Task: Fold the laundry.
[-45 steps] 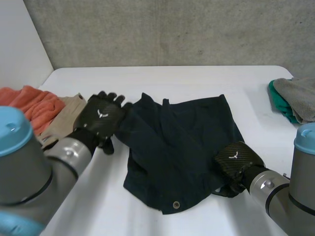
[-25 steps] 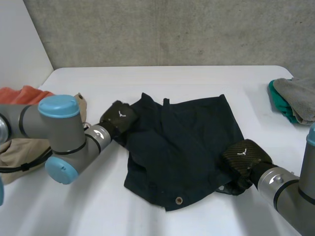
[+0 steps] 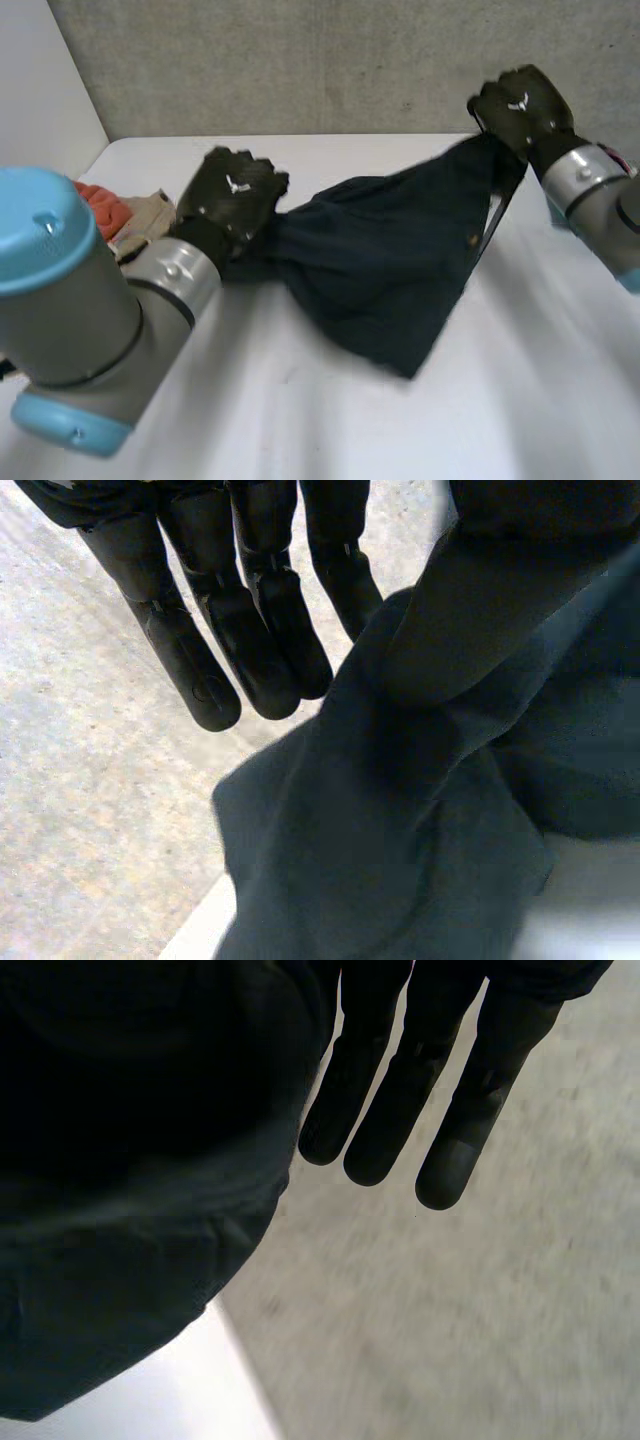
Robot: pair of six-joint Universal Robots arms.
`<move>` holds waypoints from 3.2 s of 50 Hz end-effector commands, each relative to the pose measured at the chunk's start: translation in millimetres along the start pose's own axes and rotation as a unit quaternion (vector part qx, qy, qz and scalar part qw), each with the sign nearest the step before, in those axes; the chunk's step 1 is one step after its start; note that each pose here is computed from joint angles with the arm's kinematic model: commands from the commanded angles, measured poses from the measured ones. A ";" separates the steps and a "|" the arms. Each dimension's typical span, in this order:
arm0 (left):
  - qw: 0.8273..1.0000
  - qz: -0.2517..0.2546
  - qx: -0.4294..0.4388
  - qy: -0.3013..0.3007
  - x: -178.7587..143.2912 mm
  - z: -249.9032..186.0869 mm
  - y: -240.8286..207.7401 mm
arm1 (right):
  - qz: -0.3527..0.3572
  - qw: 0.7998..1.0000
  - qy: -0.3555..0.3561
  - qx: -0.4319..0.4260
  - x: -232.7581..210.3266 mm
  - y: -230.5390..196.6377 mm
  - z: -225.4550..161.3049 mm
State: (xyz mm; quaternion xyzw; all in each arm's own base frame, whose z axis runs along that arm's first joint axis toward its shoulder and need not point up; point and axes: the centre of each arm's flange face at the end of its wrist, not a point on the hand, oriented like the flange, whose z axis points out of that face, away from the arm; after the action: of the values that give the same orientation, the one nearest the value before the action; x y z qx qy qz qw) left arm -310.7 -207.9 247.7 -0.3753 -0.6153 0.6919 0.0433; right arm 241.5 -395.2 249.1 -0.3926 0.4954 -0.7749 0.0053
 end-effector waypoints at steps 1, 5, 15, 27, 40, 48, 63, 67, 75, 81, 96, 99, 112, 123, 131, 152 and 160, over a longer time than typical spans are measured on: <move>0.997 0.008 -0.069 0.028 44.4 -6.6 35.7 | 0.070 0.996 -0.018 0.059 -18.0 46.2 34.7; 0.995 0.013 -0.098 0.005 52.7 7.1 57.3 | 0.080 0.995 -0.013 0.052 -31.6 71.4 39.0; 0.992 0.007 -0.116 -0.050 30.2 12.9 54.5 | 0.108 0.993 0.044 -0.020 -13.7 51.0 29.1; 0.994 -0.020 -0.079 -0.068 -27.0 -35.8 1.9 | 0.180 0.934 -0.006 -0.308 14.5 -34.5 -53.3; 0.963 -0.122 -0.233 -0.050 -34.1 -73.1 51.9 | 0.198 0.928 0.024 -0.315 53.3 -66.5 -88.4; 0.961 -0.138 -0.240 -0.029 -34.4 -62.7 81.4 | 0.216 0.906 -0.088 -0.353 22.8 -91.5 -133.8; 0.956 -0.140 -0.255 0.032 -16.7 -37.0 123.6 | 0.241 0.880 -0.224 -0.343 -78.3 -89.8 -193.8; 0.961 -0.129 -0.241 0.034 -12.0 -30.2 124.2 | 0.237 0.887 -0.191 -0.346 -97.4 -70.7 -189.5; 0.969 -0.097 -0.226 0.034 0.7 -19.7 124.4 | 0.202 0.899 -0.162 -0.354 -130.7 -50.5 -186.2; 0.974 -0.044 -0.221 0.022 5.5 -12.2 128.9 | 0.181 0.913 -0.148 -0.334 -146.6 -38.8 -181.1; 0.980 -0.003 -0.199 0.011 12.8 -3.4 129.0 | 0.120 0.937 -0.102 -0.313 -166.3 -10.8 -169.2; 0.981 -0.004 -0.195 0.008 12.2 -3.4 126.5 | 0.102 0.947 -0.085 -0.292 -162.8 -11.8 -162.4; 0.986 -0.018 -0.136 -0.096 -35.2 -20.4 66.5 | 0.095 0.957 -0.072 -0.266 -122.2 -56.9 -152.0; 0.972 -0.061 -0.223 -0.031 -13.0 -69.8 76.0 | 0.122 0.944 -0.099 -0.289 -125.7 -53.3 -152.5; 0.968 -0.079 -0.234 -0.036 -8.3 -42.4 110.0 | 0.141 0.946 -0.094 -0.276 -120.3 -67.7 -152.3; 0.980 -0.092 -0.168 -0.057 -9.9 -14.3 95.0 | 0.141 0.958 -0.064 -0.243 -93.4 -87.4 -131.6; 0.979 -0.107 0.001 -0.175 -80.6 -50.3 -16.2 | 0.130 0.980 -0.032 -0.149 -29.1 -145.9 -106.3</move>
State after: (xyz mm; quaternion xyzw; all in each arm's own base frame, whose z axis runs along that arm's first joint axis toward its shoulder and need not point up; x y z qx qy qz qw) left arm -249.6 -222.2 219.8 -0.2377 -0.7205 0.6514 0.0074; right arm 257.9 -218.9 264.4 -0.3517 0.6994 -0.6200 0.0533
